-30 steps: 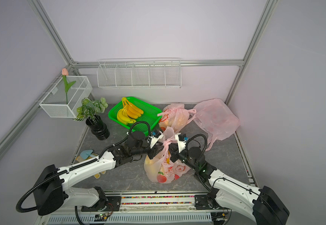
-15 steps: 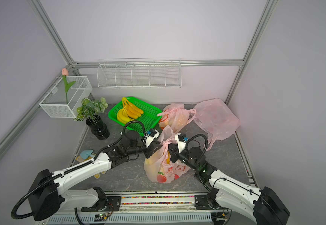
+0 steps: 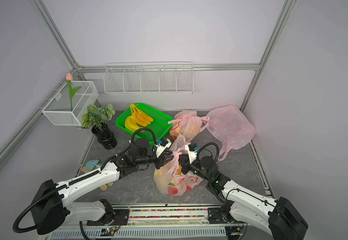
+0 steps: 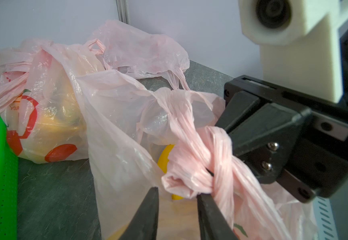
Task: Place the banana into a plastic bag & tie a knot
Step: Tie the plastic bag at the center of the board.
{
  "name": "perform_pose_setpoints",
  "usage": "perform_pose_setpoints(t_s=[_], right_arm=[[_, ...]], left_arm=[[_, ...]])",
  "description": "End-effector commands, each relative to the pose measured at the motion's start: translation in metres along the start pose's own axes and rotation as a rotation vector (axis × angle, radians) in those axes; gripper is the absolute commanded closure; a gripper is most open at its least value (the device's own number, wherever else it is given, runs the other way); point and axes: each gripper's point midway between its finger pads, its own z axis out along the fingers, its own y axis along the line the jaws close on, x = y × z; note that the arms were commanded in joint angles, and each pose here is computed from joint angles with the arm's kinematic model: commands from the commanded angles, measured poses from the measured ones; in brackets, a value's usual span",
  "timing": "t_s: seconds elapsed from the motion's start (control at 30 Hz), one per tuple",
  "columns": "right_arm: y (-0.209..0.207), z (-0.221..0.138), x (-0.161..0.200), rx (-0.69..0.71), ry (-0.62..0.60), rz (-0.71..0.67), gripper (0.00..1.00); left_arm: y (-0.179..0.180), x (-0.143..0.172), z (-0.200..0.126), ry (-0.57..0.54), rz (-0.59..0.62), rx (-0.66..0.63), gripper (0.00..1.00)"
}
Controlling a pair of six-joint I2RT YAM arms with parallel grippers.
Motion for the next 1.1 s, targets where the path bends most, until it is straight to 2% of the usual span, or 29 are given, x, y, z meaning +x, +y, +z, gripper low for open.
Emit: perform_pose_setpoints(t_s=[0.0,0.23,0.43,0.77,0.9,1.07], right_arm=[[0.007,0.003,0.002,-0.034,0.023,-0.024,0.92],[0.015,0.004,0.011,-0.065,0.067,-0.049,0.92],[0.026,0.007,0.016,-0.099,0.097,-0.069,0.91],[0.032,0.009,0.015,-0.107,0.101,-0.086,0.90],[0.032,0.007,0.008,-0.098,0.078,-0.087,0.88],[0.030,0.001,0.003,-0.078,0.058,-0.090,0.79]], left_arm=[[-0.001,-0.016,-0.003,-0.046,0.030,0.003,0.66],[0.004,-0.018,0.000,-0.036,0.036,-0.018,0.62],[0.002,-0.021,0.001,-0.039,0.042,-0.004,0.64],[0.001,-0.014,0.005,-0.019,0.033,0.013,0.86],[0.001,-0.011,0.006,-0.008,0.029,0.015,0.91],[0.002,-0.009,0.004,-0.012,0.028,0.002,0.99]])
